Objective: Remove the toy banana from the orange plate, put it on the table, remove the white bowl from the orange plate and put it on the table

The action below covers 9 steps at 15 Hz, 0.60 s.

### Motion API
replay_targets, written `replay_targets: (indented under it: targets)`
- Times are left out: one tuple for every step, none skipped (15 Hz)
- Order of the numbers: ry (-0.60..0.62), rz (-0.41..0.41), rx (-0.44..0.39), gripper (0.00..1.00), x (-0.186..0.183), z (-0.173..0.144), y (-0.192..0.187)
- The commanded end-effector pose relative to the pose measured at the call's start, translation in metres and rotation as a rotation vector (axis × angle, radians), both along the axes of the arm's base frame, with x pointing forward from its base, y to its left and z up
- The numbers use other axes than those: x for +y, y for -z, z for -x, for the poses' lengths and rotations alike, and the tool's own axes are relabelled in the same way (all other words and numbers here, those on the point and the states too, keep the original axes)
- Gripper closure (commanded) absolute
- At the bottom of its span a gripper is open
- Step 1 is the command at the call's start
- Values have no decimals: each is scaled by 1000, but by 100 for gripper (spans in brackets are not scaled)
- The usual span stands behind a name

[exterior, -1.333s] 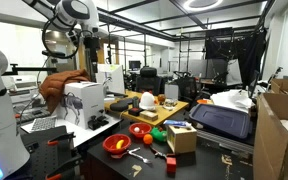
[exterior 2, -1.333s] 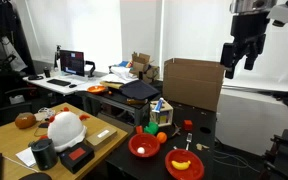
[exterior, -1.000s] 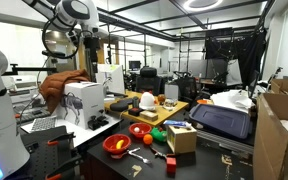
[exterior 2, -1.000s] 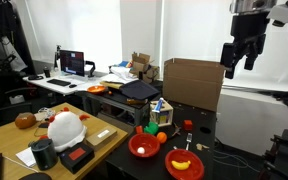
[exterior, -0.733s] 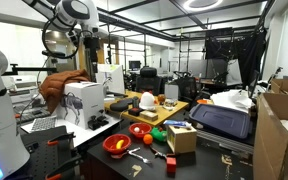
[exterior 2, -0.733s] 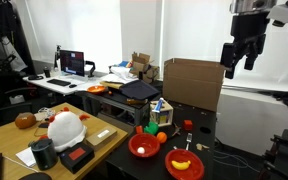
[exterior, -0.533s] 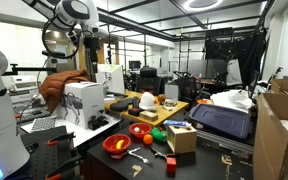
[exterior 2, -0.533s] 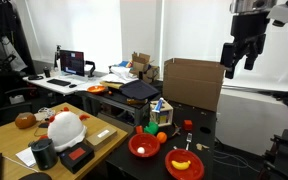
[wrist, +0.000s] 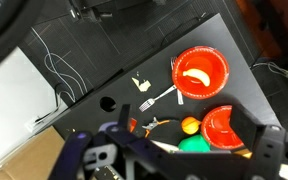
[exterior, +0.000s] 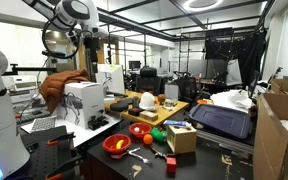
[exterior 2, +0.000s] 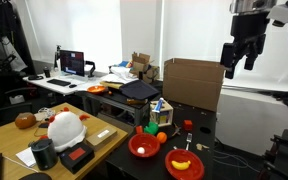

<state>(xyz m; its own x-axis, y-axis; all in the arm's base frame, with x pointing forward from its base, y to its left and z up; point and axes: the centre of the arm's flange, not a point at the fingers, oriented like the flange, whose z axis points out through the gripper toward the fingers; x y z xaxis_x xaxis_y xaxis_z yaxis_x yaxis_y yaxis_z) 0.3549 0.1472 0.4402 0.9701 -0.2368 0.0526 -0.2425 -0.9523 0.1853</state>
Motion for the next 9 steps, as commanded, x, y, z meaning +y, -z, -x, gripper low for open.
replay_targets:
  targets:
    - [0,0,0,0,0,0,0]
    - [0,0,0,0,0,0,0]
    - [0,0,0,0,0,0,0]
    - [0,0,0,0,0,0,0]
    - [0,0,0,0,0,0,0]
    - [0,0,0,0,0,0,0]
    - [0,0,0,0,0,0,0]
    - [0,0,0,0,0,0,0]
    - [6,11,2,0,-2,-4,3]
